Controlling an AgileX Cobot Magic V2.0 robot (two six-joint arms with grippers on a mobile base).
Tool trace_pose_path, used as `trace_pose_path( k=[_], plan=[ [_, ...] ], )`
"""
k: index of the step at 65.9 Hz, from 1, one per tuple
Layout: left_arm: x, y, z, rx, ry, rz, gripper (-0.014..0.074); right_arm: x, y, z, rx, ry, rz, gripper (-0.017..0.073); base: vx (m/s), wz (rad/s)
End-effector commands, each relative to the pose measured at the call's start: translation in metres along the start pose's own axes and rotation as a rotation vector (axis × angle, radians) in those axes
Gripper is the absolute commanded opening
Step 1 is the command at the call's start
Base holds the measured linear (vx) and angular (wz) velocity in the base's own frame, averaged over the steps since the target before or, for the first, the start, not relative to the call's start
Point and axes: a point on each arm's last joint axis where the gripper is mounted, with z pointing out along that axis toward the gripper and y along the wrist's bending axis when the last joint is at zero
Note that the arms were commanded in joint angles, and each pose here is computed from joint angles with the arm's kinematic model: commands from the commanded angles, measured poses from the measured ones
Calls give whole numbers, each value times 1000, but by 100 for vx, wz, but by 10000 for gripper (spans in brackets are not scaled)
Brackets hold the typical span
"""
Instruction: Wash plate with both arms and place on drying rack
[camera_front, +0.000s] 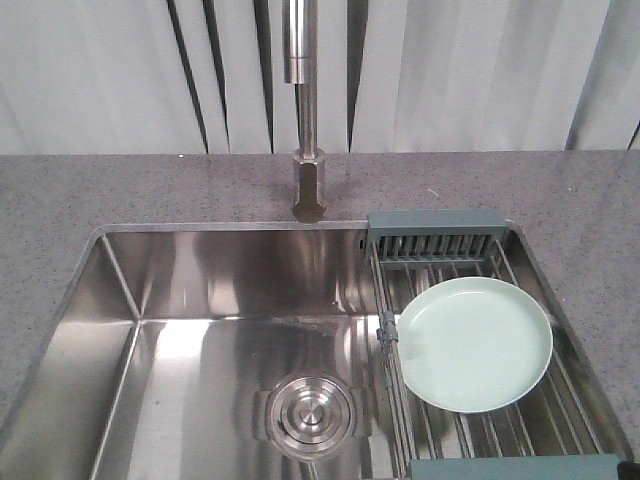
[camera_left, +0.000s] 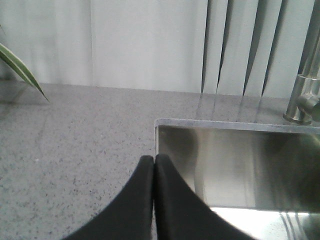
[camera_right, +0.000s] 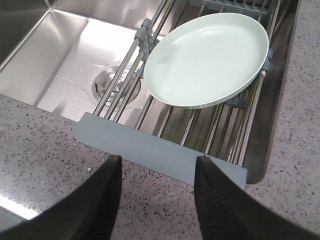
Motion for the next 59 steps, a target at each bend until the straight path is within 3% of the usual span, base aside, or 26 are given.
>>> trace_pose_path(
  k=[1, 25, 59],
  plan=[
    [-19, -1, -4, 8, -156, 47, -6, -11, 0, -5, 3, -76, -11, 343, 0, 0],
    [-26, -2, -5, 11, -233, 55, -6, -11, 0, -5, 3, -76, -11, 343, 0, 0],
    [-26, -2, -5, 10, -230, 55, -6, -11, 0, -5, 3, -76, -11, 343, 0, 0]
  ],
)
